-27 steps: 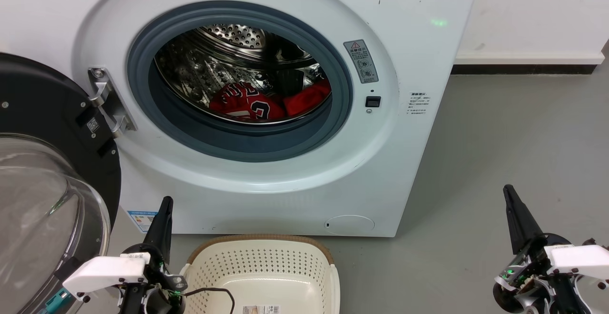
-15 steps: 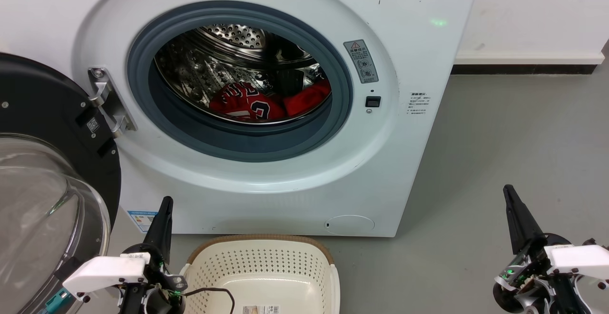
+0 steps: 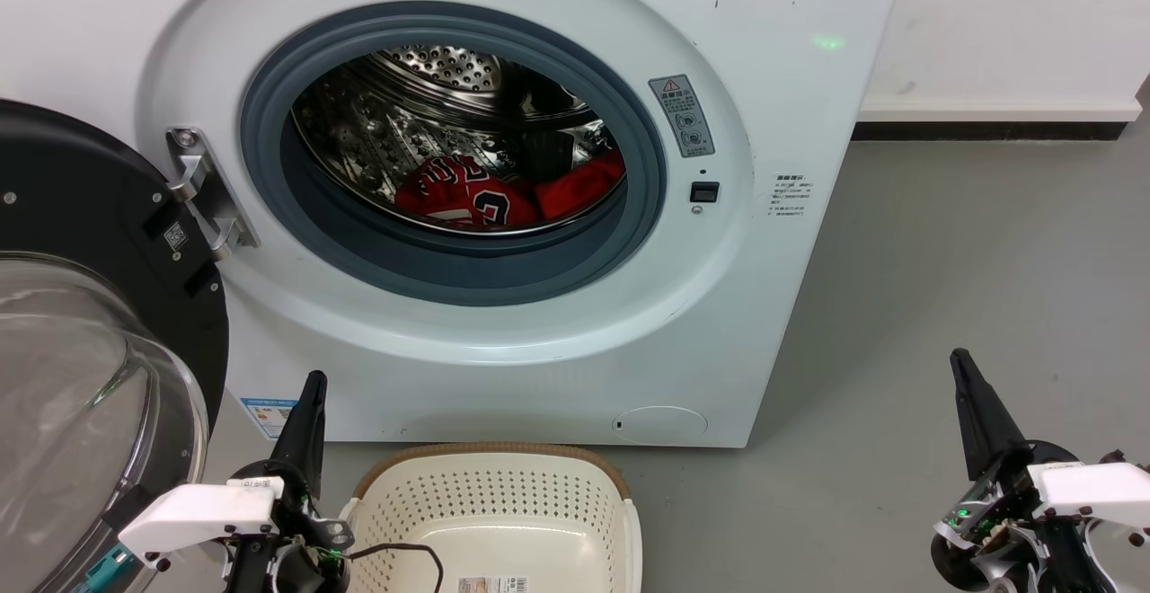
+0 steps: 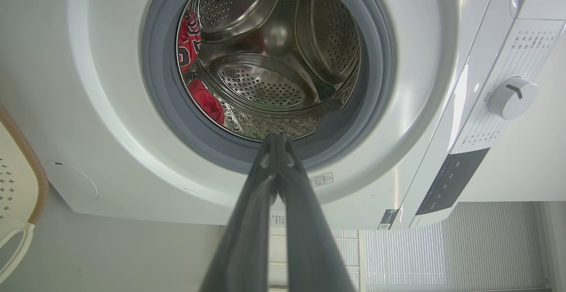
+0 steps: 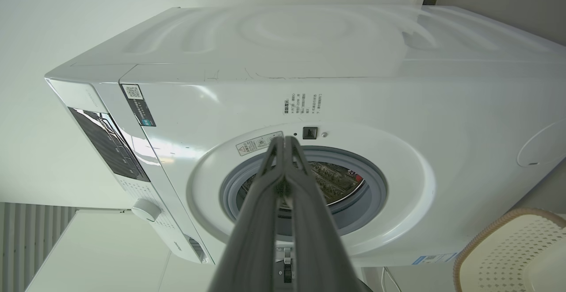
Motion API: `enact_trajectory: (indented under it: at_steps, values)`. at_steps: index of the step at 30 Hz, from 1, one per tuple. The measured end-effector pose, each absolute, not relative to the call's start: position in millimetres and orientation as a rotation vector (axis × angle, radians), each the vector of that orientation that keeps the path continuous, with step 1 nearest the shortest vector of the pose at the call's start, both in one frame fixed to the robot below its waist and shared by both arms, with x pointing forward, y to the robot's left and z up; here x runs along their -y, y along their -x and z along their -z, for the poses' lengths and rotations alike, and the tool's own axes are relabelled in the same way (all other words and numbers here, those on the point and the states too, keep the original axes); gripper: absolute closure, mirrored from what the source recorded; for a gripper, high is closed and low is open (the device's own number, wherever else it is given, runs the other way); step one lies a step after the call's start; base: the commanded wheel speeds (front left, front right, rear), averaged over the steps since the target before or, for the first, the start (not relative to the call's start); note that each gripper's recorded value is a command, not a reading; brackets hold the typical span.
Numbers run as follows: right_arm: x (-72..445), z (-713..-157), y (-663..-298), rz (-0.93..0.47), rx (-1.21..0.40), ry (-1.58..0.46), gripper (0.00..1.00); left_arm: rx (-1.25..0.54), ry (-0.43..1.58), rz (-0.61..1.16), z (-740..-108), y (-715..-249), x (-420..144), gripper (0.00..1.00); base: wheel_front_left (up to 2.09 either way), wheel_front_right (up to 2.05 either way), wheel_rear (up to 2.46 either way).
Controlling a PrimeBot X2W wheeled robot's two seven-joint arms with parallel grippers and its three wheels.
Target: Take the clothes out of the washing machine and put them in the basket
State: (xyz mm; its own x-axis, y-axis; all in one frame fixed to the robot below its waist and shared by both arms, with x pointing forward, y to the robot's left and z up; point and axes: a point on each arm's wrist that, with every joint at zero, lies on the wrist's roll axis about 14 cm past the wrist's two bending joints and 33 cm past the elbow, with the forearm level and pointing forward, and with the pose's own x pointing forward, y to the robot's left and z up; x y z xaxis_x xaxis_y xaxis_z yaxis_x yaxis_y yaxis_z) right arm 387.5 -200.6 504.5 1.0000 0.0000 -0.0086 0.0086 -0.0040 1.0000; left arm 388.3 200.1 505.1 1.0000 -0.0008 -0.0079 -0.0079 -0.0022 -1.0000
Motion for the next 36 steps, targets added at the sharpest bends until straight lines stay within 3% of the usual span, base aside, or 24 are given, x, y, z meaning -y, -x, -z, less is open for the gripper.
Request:
enact_trajectory:
  at_steps: [8, 9, 16, 36]
  values:
    - [201, -505, -387, 0.007, -0.007, -1.575, 1.00, -0.007, 1.573, -0.006, -505, -388, -200, 1.00, 0.00, 0.00, 0.00]
    - [201, -504, -387, 0.007, -0.007, -1.575, 0.00, -0.007, 1.573, -0.006, -505, -388, -200, 0.00, 0.00, 0.00, 0.00]
    - [202, -471, -371, 0.092, -0.077, -1.582, 0.00, -0.086, 1.581, -0.090, -471, -372, -199, 0.00, 0.00, 0.00, 0.00]
    - [223, -466, -366, 0.188, -0.021, -1.415, 0.00, -0.008, 1.433, -0.177, -471, -367, -223, 0.00, 0.00, 0.00, 0.00]
